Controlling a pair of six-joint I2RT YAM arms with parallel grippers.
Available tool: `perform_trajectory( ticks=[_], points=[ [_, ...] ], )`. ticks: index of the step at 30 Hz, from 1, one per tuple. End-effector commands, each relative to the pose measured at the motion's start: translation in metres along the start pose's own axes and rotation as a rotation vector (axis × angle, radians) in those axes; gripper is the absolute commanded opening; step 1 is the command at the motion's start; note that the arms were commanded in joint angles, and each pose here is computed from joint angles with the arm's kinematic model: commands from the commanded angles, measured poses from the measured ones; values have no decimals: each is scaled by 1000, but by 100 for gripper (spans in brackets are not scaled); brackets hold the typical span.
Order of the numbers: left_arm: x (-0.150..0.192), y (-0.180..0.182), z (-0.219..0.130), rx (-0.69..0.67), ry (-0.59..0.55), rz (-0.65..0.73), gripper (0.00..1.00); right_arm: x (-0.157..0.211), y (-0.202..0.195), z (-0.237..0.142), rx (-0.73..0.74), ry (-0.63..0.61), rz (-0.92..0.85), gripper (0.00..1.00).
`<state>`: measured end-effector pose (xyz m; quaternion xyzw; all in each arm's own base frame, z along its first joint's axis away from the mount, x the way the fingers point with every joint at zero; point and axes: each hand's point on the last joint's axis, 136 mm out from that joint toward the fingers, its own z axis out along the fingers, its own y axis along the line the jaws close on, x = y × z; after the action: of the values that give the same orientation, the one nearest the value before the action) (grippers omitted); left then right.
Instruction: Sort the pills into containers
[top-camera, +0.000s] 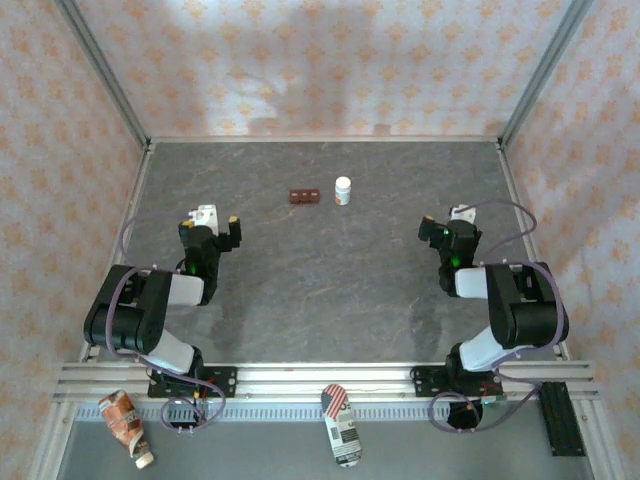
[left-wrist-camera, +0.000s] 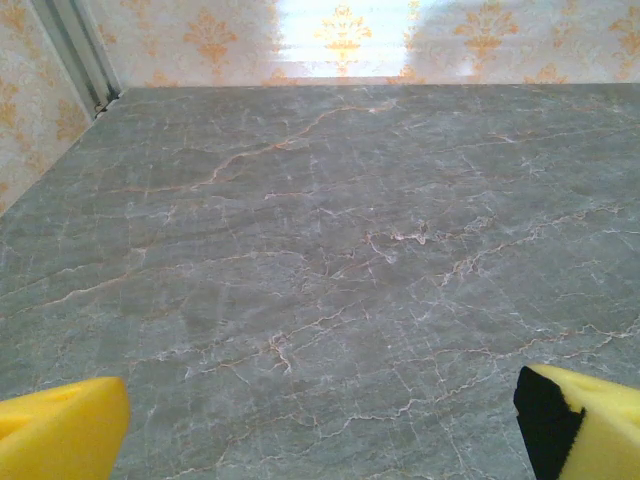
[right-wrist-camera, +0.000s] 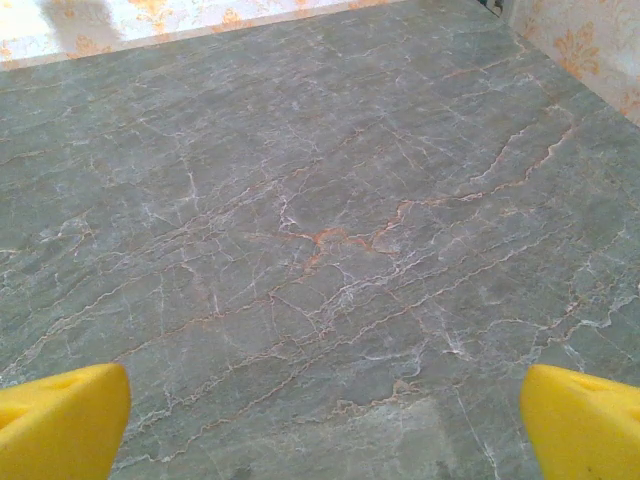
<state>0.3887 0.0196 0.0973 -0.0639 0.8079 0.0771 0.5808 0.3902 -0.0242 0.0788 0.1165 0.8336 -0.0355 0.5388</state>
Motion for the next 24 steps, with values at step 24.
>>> perform_trajectory(
  ticks=[24],
  points=[
    [0,3,7,9,35,-7,98,-12,1,0,-15,-26,1,99]
  ],
)
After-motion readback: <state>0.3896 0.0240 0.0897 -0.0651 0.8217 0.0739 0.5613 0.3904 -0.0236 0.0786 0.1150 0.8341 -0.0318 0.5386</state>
